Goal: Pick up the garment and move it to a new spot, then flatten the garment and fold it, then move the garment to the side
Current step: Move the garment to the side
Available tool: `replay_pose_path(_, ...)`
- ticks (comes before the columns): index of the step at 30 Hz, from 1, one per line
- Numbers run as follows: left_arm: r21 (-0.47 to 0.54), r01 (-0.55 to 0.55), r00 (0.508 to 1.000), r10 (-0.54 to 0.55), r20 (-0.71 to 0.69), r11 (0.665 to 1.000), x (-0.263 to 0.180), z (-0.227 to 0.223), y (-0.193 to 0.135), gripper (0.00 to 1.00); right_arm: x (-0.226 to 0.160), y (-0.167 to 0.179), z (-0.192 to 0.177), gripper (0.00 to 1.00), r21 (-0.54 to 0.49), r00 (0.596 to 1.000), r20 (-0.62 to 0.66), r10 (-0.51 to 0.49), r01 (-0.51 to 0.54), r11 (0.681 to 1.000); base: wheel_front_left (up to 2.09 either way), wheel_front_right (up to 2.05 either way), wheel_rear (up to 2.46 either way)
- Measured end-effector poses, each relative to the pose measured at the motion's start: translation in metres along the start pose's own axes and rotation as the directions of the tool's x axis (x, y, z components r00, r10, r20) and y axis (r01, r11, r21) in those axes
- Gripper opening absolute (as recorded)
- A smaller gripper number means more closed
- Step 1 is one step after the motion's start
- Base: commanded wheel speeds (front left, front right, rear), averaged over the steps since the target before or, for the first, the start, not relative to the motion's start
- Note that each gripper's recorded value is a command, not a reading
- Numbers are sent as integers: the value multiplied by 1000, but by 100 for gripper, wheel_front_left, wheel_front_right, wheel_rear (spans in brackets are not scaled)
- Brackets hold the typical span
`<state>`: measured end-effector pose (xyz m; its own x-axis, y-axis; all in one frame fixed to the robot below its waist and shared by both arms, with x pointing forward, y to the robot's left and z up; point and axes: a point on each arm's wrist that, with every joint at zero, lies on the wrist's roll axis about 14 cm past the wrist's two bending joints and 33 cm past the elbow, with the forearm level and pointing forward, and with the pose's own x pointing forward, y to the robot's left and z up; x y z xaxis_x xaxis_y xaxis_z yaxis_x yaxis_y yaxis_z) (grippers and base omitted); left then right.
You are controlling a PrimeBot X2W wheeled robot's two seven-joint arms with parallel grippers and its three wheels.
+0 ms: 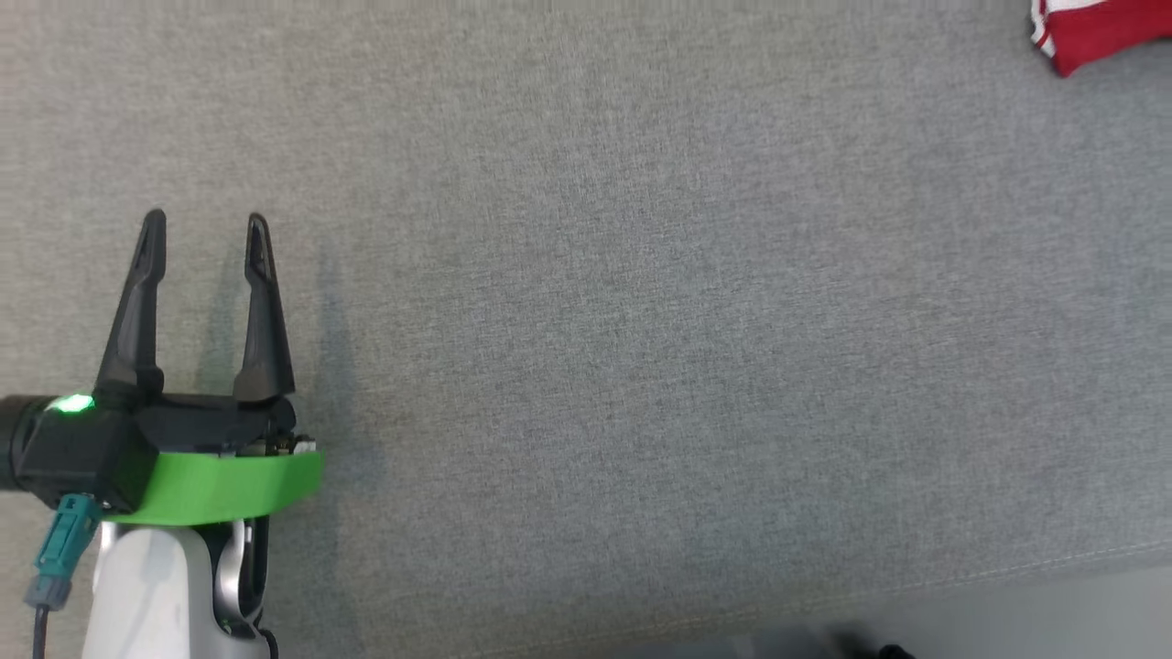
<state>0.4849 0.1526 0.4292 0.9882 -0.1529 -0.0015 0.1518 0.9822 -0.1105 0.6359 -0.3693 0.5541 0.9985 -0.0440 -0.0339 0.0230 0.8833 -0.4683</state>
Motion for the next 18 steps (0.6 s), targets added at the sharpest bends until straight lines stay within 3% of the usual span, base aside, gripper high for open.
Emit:
replay_pose_path(8, -17, -59, 998, 59, 4, 998, -30, 19, 9, 100, -28, 62, 64, 100, 114, 973, 202, 107, -132, 985, 0, 0, 0)
replay_pose_path(18, -15, -93, 995, 94, 36, 996, -58, 44, 14, 100, -105, 120, 78, 100, 260, 944, 303, 129, -212, 942, 0, 0, 0)
